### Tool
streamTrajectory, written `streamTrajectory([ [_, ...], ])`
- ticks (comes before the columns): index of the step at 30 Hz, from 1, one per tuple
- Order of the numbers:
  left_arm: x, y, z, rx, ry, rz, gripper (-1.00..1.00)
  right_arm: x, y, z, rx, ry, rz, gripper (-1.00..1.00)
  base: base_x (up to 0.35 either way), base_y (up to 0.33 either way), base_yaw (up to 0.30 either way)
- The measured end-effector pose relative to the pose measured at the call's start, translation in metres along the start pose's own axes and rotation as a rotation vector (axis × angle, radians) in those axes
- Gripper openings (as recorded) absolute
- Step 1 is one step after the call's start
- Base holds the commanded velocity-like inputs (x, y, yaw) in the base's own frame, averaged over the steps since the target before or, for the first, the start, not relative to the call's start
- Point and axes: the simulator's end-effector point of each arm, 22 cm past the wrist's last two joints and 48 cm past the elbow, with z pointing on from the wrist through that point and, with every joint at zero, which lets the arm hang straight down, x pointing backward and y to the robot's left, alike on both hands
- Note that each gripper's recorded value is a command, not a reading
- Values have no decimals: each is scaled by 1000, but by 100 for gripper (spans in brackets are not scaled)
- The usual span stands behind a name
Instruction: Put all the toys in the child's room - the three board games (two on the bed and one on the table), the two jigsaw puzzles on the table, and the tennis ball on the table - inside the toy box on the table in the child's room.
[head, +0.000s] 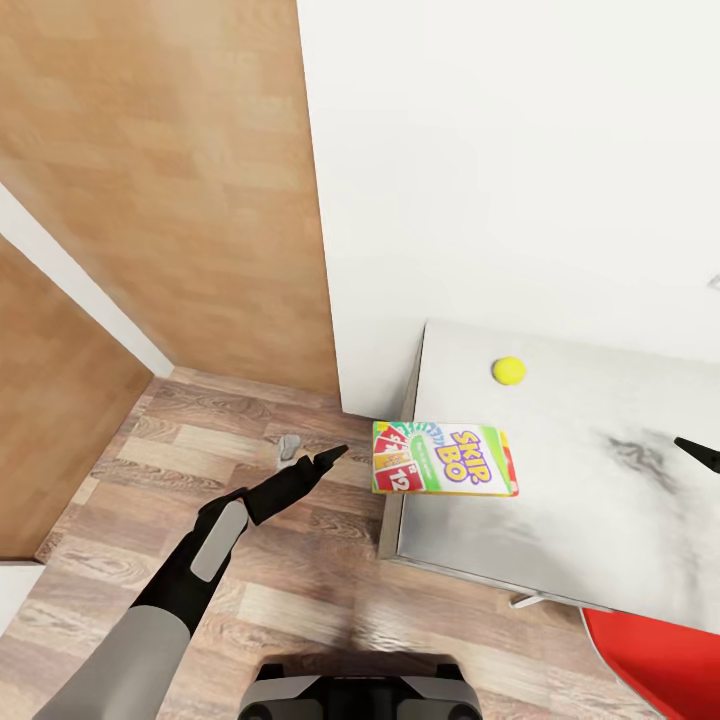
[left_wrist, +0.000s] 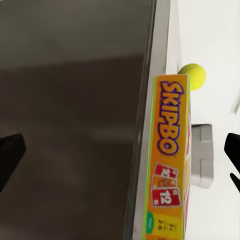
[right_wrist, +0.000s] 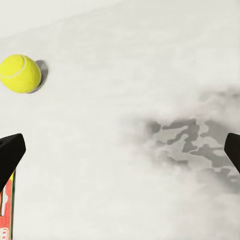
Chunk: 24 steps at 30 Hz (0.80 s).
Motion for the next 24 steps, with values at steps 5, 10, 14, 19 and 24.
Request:
streamTrajectory([
  [5, 0, 0, 0, 0, 0, 0, 100, 0, 0, 0, 0, 0, 0, 100, 0, 0, -53],
  [10, 0, 0, 0, 0, 1, 0, 100, 0, 0, 0, 0, 0, -1, 100, 0, 0, -127],
  [14, 0, 0, 0, 0, 2, -1, 100, 0, 0, 0, 0, 0, -1, 100, 0, 0, -157],
  [19, 1, 0, 0, 1, 2, -1, 100, 0, 0, 0, -3, 1, -1, 100, 0, 0, -90],
  [24, 1, -1, 1, 1, 3, 0, 100, 1, 1, 0, -6, 1, 0, 100, 0, 0, -46],
])
